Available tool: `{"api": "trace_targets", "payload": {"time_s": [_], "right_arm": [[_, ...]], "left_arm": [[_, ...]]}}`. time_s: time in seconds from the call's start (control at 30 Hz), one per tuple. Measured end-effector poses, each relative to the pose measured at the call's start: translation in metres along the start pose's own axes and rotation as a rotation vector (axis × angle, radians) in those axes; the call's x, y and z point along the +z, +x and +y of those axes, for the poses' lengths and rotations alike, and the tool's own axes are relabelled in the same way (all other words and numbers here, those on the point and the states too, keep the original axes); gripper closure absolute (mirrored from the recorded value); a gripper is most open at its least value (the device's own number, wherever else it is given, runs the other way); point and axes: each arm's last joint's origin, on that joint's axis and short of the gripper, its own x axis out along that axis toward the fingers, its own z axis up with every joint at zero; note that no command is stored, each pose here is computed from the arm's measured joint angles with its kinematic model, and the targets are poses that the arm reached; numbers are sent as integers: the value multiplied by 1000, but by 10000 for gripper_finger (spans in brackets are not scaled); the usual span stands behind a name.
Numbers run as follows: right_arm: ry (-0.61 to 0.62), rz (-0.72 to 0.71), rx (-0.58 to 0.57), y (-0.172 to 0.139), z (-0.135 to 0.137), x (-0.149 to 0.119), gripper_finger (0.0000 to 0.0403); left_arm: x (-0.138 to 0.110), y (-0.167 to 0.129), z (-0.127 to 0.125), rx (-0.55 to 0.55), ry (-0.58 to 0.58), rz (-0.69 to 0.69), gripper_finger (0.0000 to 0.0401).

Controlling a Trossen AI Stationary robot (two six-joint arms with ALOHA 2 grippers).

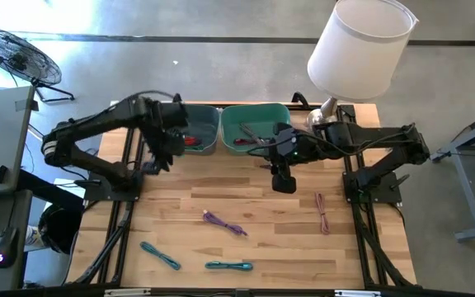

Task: Pick & Place USB Port
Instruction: Put the black and blue charger cable into the green bin

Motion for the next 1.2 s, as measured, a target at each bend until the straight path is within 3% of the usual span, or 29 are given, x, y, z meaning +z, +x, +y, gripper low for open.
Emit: {"api": "trace_targets", "payload": {"time_s": [0.17,0.4,0.67,0.93,1.2], "right_arm": [[-19,-17,21,-1,9,1,249],[-48,-46,57,-4,23,3,249],[-52,-66,85,-6,35,4,249],[-13,-143,127,-11,48,10,249],[21,-196,215,-7,86,13,249]], "left_arm": [[10,18,-39,22,-12,86,274],[1,85,-71,-32,-45,242,274],[-13,154,-100,-159,-99,217,274],[-9,164,-131,-227,-106,119,265],[-19,168,-168,-211,-101,61,184]]}}
